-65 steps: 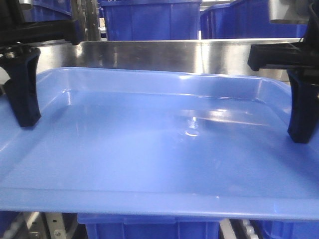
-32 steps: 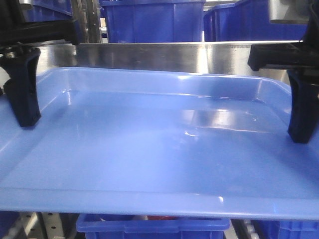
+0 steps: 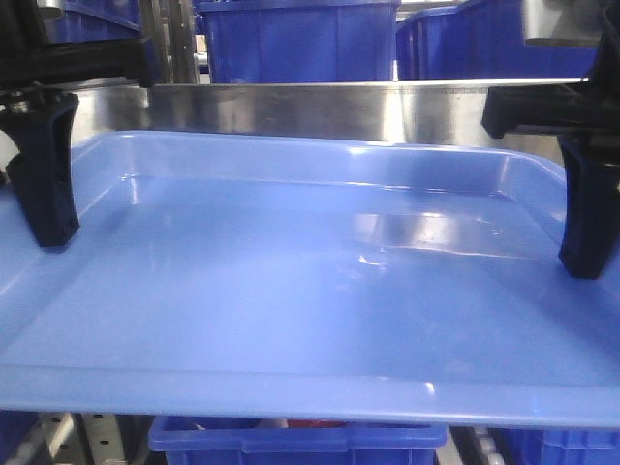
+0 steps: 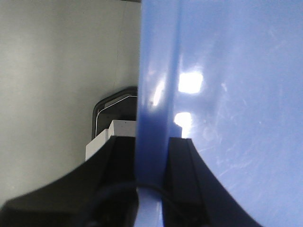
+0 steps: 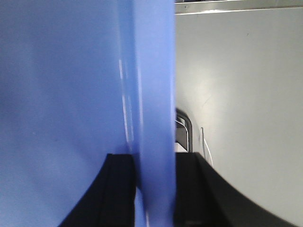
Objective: Grab blue tray and place on right shelf
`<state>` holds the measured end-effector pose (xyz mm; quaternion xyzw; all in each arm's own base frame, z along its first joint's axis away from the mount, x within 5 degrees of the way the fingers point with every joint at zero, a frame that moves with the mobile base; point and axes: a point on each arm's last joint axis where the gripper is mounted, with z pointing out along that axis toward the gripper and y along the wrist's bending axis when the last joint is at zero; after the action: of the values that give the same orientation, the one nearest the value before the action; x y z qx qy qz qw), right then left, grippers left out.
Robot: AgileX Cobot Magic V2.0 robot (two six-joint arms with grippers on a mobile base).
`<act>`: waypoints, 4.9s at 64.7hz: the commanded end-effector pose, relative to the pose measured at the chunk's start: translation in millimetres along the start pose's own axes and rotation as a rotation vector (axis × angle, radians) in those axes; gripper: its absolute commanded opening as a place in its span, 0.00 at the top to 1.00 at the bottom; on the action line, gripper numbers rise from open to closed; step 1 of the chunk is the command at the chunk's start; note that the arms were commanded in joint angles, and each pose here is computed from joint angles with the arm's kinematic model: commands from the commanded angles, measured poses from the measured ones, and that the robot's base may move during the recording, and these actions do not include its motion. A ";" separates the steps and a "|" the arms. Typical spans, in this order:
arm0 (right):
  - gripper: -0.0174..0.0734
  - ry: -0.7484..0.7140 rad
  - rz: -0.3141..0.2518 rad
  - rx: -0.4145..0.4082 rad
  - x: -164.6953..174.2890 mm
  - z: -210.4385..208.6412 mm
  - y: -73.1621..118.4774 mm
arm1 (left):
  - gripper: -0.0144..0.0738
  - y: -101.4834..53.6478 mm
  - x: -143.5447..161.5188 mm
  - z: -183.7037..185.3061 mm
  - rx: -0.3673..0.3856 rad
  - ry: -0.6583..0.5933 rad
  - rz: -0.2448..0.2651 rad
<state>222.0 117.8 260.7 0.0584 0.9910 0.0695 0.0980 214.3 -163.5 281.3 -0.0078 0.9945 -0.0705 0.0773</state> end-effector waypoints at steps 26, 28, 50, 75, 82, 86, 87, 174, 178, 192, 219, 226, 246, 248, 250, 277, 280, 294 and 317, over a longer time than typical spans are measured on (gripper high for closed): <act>0.68 -0.102 0.013 -0.096 -5.8 -17.9 7.9 | 0.86 -8.7 0.1 -18.7 0.094 -0.058 -0.023; 0.68 -0.103 0.013 -0.096 -5.9 -17.9 8.0 | 0.86 -8.7 0.1 -18.7 0.094 -0.058 -0.023; 0.68 -0.111 0.013 -0.101 -6.6 -18.0 8.4 | 0.86 -9.0 -1.4 -18.9 0.097 -0.075 -0.019; 0.68 -0.189 0.011 -0.174 -11.1 -74.4 14.3 | 0.86 -17.7 0.3 -62.6 0.147 -0.191 0.067; 0.68 -0.281 0.002 -0.228 -17.5 -98.5 18.4 | 0.86 -19.9 -6.2 -79.6 0.183 -0.273 0.072; 0.68 -0.314 -0.007 -0.247 -23.0 -108.9 22.2 | 0.86 -20.9 -15.0 -89.1 0.196 -0.345 0.075; 0.68 -0.317 -0.008 -0.249 -23.6 -109.9 22.7 | 0.86 -20.2 -16.9 -89.8 0.195 -0.354 0.071; 0.68 -0.682 -0.059 -0.311 -220.9 -99.0 80.5 | 0.79 -9.1 -218.9 -77.6 0.274 -0.852 -0.052; 0.68 -0.667 -0.064 -0.302 -221.9 -93.9 80.7 | 0.73 -9.2 -220.0 -73.0 0.267 -0.839 -0.053; 0.52 -0.634 -0.068 -0.270 -226.2 -77.8 80.8 | 0.51 -7.0 -223.7 -65.3 0.246 -0.828 -0.050; 0.28 -0.667 -0.082 -0.184 -232.9 -76.4 68.4 | 0.51 16.1 -229.6 -64.6 0.194 -0.809 -0.092; 0.28 -0.667 -0.077 -0.181 -233.9 -76.5 66.1 | 0.51 16.1 -229.6 -64.6 0.194 -0.809 -0.092; 0.30 -0.667 -0.074 -0.179 -234.5 -76.5 64.4 | 0.52 16.0 -229.5 -64.6 0.196 -0.809 -0.093; 0.32 -0.665 -0.073 -0.178 -234.4 -76.4 64.4 | 0.54 15.1 -228.8 -65.6 0.199 -0.810 -0.092; 0.36 -0.662 -0.073 -0.176 -233.6 -77.6 64.0 | 0.58 15.2 -228.4 -66.9 0.200 -0.812 -0.092; 0.76 -0.640 -0.063 -0.187 -224.5 -96.1 62.3 | 0.89 9.8 -211.0 -99.6 0.250 -0.815 -0.102; 0.76 -0.641 -0.064 -0.190 -219.3 -106.6 61.7 | 0.89 8.7 -204.2 -107.8 0.240 -0.813 -0.091; 0.76 -0.749 -0.137 -0.200 -201.6 -138.4 70.8 | 0.89 -6.2 -173.7 -136.1 0.290 -0.942 -0.009; 0.76 -1.002 -0.289 -0.278 -149.8 -165.1 57.2 | 0.89 12.8 -121.4 -113.1 0.336 -1.087 0.088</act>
<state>364.0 143.6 427.4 -0.0550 0.8573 0.1366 0.4932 336.4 -138.3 373.1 0.0005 0.8478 -0.1742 0.5008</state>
